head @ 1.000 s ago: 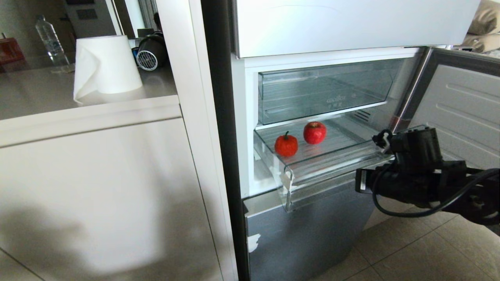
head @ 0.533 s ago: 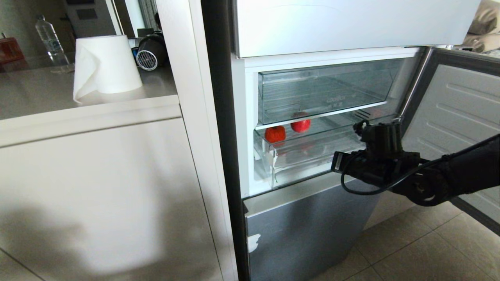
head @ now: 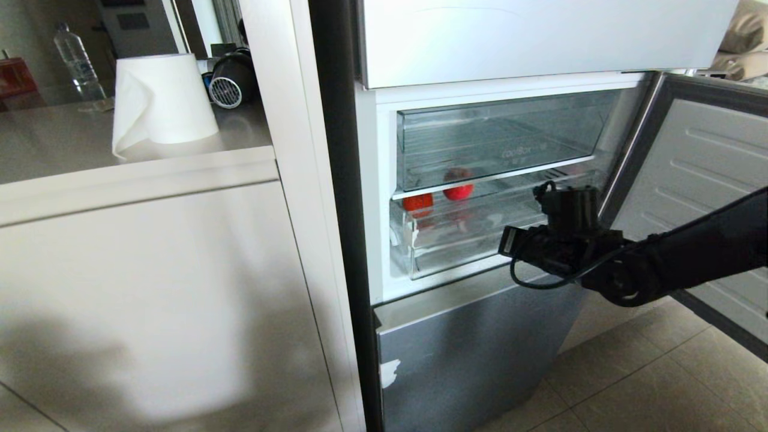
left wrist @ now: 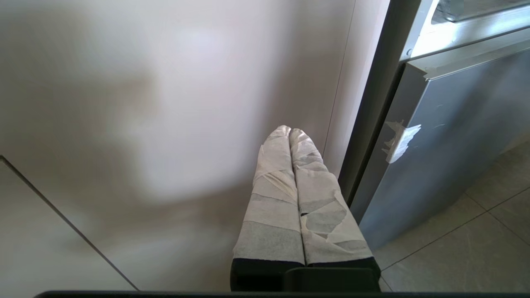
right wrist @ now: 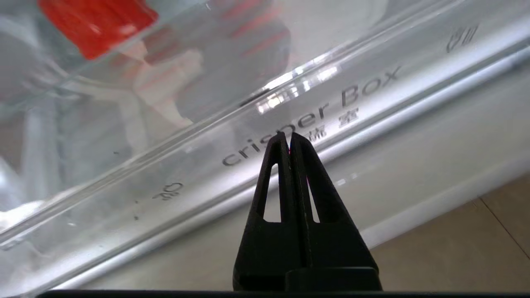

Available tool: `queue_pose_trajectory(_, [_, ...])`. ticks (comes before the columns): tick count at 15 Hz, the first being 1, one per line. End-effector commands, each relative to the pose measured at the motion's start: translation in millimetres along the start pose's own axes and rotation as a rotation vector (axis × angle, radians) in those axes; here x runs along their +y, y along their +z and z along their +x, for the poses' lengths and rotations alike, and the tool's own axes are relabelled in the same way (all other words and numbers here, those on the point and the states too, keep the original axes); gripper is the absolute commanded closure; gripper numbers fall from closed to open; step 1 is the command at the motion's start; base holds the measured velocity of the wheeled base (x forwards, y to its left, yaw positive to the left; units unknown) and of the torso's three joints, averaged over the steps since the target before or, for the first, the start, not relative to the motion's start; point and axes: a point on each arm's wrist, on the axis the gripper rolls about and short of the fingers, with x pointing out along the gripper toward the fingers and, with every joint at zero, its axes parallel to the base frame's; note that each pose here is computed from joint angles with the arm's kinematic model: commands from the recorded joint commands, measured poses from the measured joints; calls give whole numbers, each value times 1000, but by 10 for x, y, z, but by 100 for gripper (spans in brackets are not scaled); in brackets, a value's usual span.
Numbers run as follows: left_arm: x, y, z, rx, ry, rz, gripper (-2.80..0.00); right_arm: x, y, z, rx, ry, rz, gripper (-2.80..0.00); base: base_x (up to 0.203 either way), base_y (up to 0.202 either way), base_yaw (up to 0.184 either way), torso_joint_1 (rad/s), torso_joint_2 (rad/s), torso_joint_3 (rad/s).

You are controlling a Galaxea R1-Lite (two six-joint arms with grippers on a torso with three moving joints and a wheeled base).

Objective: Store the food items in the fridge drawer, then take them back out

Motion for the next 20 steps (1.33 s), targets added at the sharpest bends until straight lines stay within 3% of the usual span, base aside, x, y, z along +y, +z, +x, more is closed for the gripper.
queue_pose_trajectory(1, [0, 0, 0, 0, 0, 0, 0, 20, -94, 219, -11, 7, 3, 0, 0, 0, 0, 0, 0, 0])
queue_pose_trajectory(3, [0, 0, 0, 0, 0, 0, 0, 67, -86, 268, -44, 25, 10, 0, 0, 0, 0, 0, 0, 0])
queue_pose_trajectory(5, [0, 0, 0, 0, 0, 0, 0, 83, -62, 60, -34, 35, 5, 0, 0, 0, 0, 0, 0, 0])
queue_pose_trajectory(9, [0, 0, 0, 0, 0, 0, 0, 30, 134, -890, -56, 109, 2, 0, 0, 0, 0, 0, 0, 0])
queue_pose_trajectory(12, [0, 0, 0, 0, 0, 0, 0, -200, 89, -1841, -97, 175, -59, 0, 0, 0, 0, 0, 0, 0])
queue_pose_trajectory(16, [0, 0, 0, 0, 0, 0, 0, -659, -302, -2971, -208, 202, -193, 0, 0, 0, 0, 0, 0, 0])
queue_pose_trajectory(20, [0, 0, 0, 0, 0, 0, 0, -1081, -962, -3499, -295, 107, -269, 0, 0, 0, 0, 0, 0, 0])
